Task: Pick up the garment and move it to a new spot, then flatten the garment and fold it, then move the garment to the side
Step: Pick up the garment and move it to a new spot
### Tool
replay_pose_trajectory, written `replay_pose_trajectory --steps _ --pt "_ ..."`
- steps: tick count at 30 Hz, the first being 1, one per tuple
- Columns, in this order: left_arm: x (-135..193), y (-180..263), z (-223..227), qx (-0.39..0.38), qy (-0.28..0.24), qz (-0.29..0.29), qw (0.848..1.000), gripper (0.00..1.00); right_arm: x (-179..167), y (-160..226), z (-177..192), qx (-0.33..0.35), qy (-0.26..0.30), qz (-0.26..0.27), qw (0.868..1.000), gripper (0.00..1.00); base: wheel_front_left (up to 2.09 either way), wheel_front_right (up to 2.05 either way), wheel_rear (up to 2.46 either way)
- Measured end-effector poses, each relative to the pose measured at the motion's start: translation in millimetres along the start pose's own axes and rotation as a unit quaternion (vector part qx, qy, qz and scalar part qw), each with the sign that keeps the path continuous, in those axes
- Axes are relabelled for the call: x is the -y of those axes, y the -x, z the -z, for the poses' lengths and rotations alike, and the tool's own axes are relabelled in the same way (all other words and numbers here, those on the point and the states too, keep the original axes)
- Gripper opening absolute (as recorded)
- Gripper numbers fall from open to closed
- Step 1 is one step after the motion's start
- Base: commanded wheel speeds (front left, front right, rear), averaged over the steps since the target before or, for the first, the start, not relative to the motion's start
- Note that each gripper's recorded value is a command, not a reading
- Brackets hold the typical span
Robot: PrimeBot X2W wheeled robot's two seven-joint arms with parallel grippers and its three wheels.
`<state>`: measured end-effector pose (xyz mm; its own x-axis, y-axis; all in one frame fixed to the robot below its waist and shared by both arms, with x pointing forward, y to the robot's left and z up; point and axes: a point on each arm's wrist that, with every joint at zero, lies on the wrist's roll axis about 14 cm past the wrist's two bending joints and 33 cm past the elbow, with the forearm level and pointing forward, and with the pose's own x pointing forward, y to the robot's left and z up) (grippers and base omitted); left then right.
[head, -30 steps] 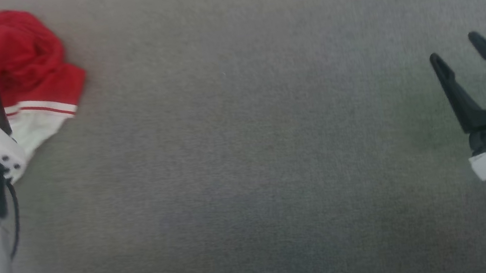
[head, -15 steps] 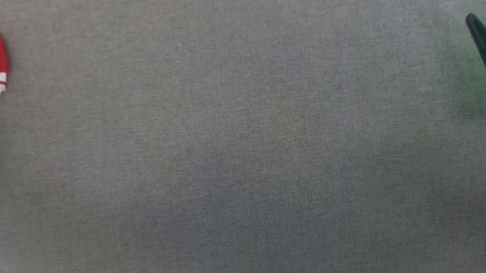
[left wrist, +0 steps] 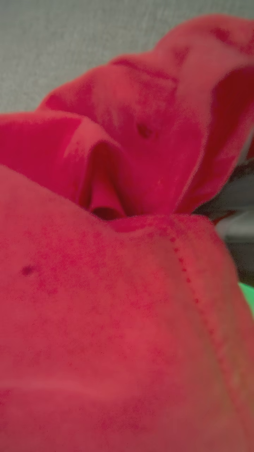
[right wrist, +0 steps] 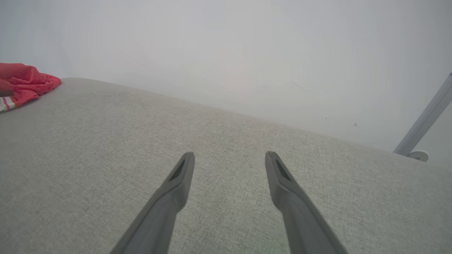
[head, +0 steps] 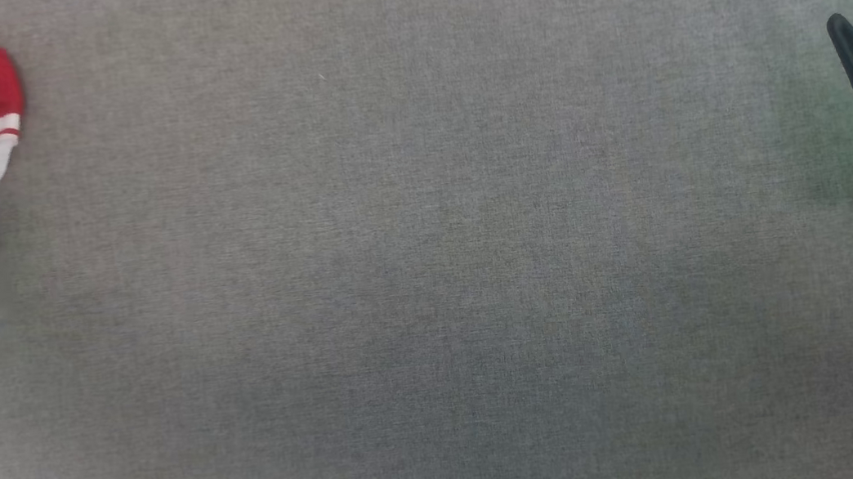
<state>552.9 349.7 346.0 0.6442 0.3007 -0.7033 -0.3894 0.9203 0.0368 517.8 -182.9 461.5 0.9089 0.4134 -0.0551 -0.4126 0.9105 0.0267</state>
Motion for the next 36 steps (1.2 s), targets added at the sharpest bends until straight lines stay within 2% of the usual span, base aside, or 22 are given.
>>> replay_pose_trajectory --steps 6,10,17,24,30,36 --pt "-7 24 -33 0.078 -0.03 0.017 0.996 0.0 -7 5 -13 0.017 -0.005 0.006 1.0 1.0 0.0 0.0 0.0" --pt "-18 55 -80 0.157 -0.043 0.022 0.986 0.0 -15 10 -28 0.036 -0.011 0.011 0.999 1.0 0.0 0.0 0.0" --pt "-32 125 -151 0.277 -0.065 0.033 0.958 0.0 -29 21 -53 0.067 -0.014 0.02 0.997 1.0 0.0 0.0 0.0" --pt "-40 207 -205 0.36 -0.094 0.045 0.927 0.0 -50 32 -81 0.104 -0.02 0.022 0.994 1.0 0.0 0.0 0.0" --pt "-31 275 -222 0.407 -0.121 0.069 0.903 0.0 -61 45 -103 0.133 -0.018 0.03 0.991 1.0 0.0 0.0 0.0" --pt "-7 323 -214 0.427 -0.155 0.105 0.885 0.0 -57 60 -120 0.158 -0.015 0.054 0.986 1.0 0.0 0.0 0.0"
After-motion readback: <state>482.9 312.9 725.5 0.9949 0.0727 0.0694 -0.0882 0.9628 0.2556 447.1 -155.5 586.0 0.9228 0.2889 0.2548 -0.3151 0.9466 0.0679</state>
